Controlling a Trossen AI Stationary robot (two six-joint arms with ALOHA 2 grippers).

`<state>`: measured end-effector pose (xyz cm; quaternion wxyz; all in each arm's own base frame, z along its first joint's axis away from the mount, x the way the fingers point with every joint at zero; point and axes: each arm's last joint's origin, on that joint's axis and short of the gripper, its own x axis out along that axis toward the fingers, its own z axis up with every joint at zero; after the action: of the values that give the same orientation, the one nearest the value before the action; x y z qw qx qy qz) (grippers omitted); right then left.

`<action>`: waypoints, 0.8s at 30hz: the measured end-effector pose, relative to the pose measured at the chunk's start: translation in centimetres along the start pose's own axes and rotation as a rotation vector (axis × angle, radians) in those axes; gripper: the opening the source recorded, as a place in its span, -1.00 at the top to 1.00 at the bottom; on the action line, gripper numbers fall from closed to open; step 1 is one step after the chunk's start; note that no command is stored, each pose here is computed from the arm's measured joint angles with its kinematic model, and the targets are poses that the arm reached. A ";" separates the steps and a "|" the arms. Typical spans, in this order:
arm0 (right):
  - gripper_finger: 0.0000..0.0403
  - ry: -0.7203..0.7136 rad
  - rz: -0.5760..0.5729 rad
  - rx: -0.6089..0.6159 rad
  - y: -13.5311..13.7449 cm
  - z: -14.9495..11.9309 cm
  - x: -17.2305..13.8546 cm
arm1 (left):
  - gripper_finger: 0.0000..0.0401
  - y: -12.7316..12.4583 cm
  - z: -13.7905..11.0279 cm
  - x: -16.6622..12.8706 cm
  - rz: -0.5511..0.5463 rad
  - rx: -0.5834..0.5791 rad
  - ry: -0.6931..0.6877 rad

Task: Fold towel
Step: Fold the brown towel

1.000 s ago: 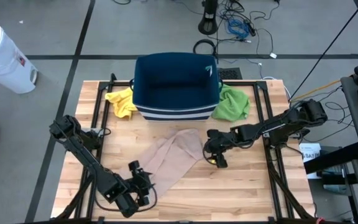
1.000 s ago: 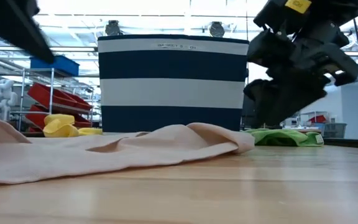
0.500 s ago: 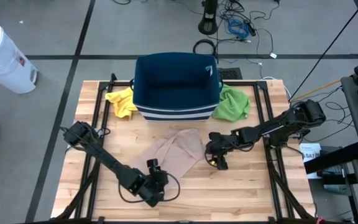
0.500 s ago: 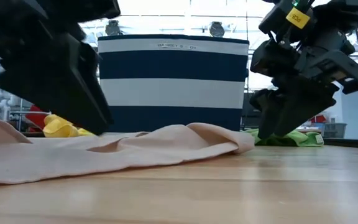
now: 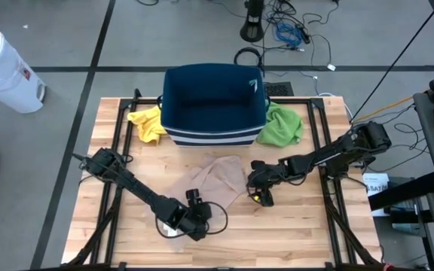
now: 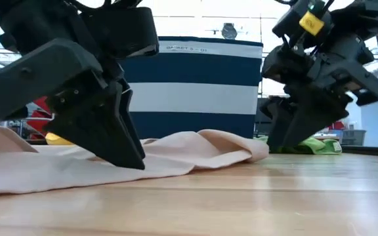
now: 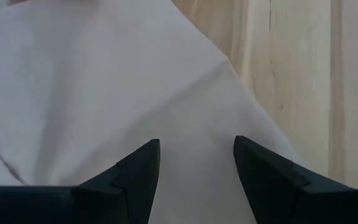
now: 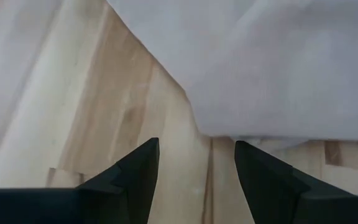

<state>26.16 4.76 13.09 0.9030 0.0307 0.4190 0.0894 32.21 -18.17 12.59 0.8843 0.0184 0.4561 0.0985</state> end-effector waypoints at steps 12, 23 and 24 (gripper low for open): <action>0.21 -0.024 -0.015 -0.032 -0.1 -0.1 1.3 | -0.07 0.1 0.1 0.3 -0.026 0.007 0.010; 0.40 -0.033 0.012 -0.034 0.0 0.1 1.2 | -0.07 0.1 -0.2 0.3 -0.036 -0.006 0.023; 0.40 -0.034 0.012 -0.034 0.0 0.1 1.2 | -0.07 0.1 -0.2 0.3 -0.036 -0.006 0.023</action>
<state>26.95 4.96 12.27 0.9098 0.0195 0.4019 0.1015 32.27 -18.02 12.23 0.8805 0.0065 0.4664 0.0842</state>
